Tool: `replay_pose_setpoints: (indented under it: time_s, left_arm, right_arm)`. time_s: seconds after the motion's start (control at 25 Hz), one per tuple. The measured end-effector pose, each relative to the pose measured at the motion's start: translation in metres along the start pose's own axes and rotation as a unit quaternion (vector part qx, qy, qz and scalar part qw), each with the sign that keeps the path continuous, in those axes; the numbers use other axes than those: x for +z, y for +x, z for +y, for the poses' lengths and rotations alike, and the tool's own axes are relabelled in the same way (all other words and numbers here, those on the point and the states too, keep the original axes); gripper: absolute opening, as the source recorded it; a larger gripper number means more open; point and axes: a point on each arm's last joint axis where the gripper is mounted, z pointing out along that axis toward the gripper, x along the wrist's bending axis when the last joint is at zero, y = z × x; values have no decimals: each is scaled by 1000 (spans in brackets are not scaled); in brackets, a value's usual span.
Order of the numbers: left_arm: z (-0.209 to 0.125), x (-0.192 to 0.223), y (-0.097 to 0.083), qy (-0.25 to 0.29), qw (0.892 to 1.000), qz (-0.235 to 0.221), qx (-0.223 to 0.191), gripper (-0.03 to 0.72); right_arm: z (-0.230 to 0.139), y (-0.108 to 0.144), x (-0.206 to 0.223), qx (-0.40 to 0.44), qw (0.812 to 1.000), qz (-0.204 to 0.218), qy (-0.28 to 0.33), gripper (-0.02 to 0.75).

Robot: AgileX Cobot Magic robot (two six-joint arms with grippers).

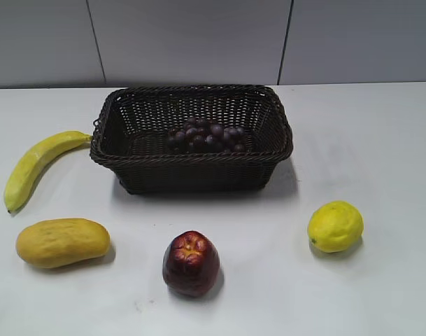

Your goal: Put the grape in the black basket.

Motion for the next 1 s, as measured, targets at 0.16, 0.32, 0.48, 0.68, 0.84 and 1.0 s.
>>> replay_pose_setpoints:
  time_s: [0.16,0.32,0.48,0.68,0.84,1.0]
  left_arm:
    - [0,0,0,0,1000,0,0,232]
    - [0,0,0,0,1000,0,0,232]
    - [0,0,0,0,1000,0,0,234]
    - [0,0,0,0,1000,0,0,236]
    - [0,0,0,0,1000,0,0,237]
    - [0,0,0,0,1000,0,0,230]
  right_arm:
    - [-46,0,-11,-1,999,0,-40,573]
    - [-83,-2,-9,-5,998,-8,-60,573]
    - [-109,-3,1,-8,998,-13,-67,573]
    - [-111,-4,1,-8,996,-13,-82,573]
    - [-111,-3,1,-8,996,-13,-83,573]
    - [-111,-3,1,-7,996,-12,-83,573]
